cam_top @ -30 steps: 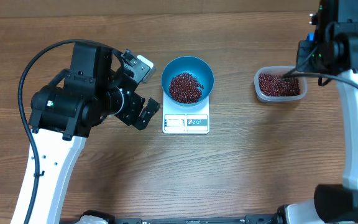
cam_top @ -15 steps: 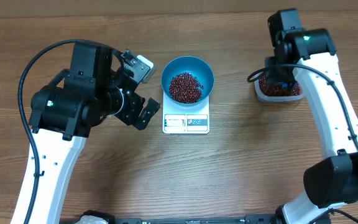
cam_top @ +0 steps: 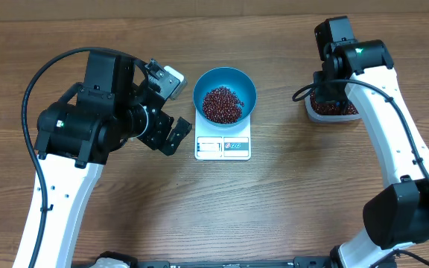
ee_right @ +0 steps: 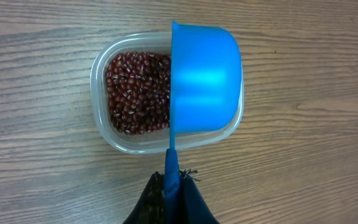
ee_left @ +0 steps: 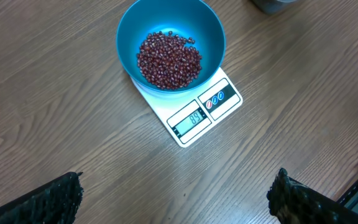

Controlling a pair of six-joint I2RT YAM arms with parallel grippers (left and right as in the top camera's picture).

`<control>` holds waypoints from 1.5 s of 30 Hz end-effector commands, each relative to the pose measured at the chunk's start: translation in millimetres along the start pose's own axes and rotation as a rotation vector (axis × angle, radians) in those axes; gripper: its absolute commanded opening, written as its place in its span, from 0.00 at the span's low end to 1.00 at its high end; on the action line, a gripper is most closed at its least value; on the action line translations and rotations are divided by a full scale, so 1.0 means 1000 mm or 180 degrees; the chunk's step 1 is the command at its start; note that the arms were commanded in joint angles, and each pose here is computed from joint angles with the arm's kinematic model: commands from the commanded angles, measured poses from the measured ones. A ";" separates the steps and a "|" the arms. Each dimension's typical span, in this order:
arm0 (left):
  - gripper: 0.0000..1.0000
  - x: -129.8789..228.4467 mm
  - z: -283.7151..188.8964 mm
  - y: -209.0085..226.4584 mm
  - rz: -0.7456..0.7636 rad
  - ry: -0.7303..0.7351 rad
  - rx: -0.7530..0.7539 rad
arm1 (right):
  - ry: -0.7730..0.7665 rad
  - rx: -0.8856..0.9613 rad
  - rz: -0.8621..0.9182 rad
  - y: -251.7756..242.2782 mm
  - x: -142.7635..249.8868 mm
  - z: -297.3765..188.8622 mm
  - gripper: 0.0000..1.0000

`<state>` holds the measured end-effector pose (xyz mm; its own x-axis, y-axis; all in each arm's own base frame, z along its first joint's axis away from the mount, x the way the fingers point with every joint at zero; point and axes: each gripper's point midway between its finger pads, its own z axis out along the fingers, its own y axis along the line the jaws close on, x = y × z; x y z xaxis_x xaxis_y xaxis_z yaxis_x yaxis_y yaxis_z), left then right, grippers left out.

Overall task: Scoop item into bowl and weigh 150g on scale
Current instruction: 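Lower the scoop into the red beans and drag it to refill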

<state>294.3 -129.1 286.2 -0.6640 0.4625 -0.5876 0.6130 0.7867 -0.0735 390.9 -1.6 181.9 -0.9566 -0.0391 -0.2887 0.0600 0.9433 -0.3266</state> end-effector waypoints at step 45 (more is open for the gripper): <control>1.00 -0.006 -0.005 -0.003 0.0074 -0.0077 0.0030 | 0.0180 -0.0474 -0.0579 0.056 0.025 0.029 0.04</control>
<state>294.2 -129.1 286.1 -0.6642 0.4625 -0.5873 0.6129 0.7867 -0.0737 379.9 38.5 135.0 -0.9600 -0.1941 -0.2016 -0.1422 0.9588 -0.2460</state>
